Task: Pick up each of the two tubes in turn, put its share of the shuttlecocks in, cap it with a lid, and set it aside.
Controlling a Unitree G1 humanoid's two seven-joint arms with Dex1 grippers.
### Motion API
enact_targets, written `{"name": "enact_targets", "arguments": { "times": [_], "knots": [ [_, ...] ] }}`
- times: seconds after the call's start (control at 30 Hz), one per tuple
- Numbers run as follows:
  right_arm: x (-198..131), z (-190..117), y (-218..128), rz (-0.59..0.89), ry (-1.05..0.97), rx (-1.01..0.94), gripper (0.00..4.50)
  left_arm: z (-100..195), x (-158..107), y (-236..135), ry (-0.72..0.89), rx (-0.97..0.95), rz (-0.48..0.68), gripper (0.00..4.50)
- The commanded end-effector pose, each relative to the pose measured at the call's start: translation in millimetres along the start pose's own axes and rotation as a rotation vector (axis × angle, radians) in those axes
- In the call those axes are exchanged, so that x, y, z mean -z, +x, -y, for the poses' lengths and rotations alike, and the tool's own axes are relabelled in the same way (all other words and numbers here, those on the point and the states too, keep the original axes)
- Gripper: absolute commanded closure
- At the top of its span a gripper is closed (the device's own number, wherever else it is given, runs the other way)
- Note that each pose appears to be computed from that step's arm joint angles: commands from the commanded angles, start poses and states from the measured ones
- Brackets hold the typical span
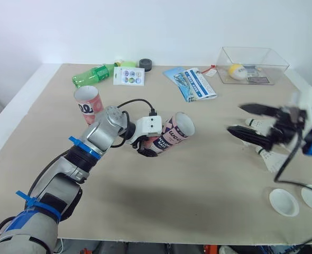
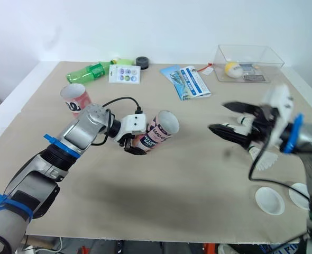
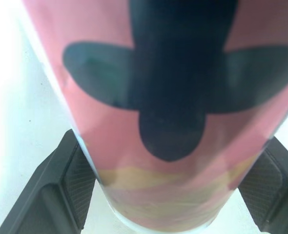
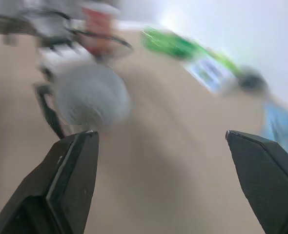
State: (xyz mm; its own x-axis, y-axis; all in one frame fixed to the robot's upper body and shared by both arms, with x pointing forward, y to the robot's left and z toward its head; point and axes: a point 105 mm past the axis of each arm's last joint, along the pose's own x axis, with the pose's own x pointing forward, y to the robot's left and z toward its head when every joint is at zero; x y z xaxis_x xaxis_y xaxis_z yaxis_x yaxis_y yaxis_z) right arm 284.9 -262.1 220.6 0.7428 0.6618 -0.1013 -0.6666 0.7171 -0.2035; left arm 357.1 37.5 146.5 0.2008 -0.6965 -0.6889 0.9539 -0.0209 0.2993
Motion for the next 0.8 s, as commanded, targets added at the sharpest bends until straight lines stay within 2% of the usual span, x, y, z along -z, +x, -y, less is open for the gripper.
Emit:
{"name": "enact_targets", "arguments": {
  "times": [0.03,0.23,0.37,0.57,0.8],
  "knots": [
    [5.0,10.6,-33.2,-0.008,-0.005,0.189,0.04,-1.8,-7.6,-1.1,0.065,-0.004,-0.015,0.79],
    [52.6,7.6,-75.3,-0.089,0.158,0.368,0.04,-1.5,-18.5,2.6,0.092,-0.002,0.004,0.79],
    [74.5,2.9,-87.3,-0.123,0.228,0.414,0.04,0.5,-27.1,5.5,0.1,0.004,0.029,0.79],
    [84.9,2.5,-88.8,-0.135,0.258,0.426,0.04,3.3,-29.8,8.0,0.1,0.012,0.039,0.79],
    [98.3,15.8,-68.0,-0.115,0.28,0.45,0.04,5.3,-30.9,12.8,0.08,0.015,0.051,0.79]
  ]
}}
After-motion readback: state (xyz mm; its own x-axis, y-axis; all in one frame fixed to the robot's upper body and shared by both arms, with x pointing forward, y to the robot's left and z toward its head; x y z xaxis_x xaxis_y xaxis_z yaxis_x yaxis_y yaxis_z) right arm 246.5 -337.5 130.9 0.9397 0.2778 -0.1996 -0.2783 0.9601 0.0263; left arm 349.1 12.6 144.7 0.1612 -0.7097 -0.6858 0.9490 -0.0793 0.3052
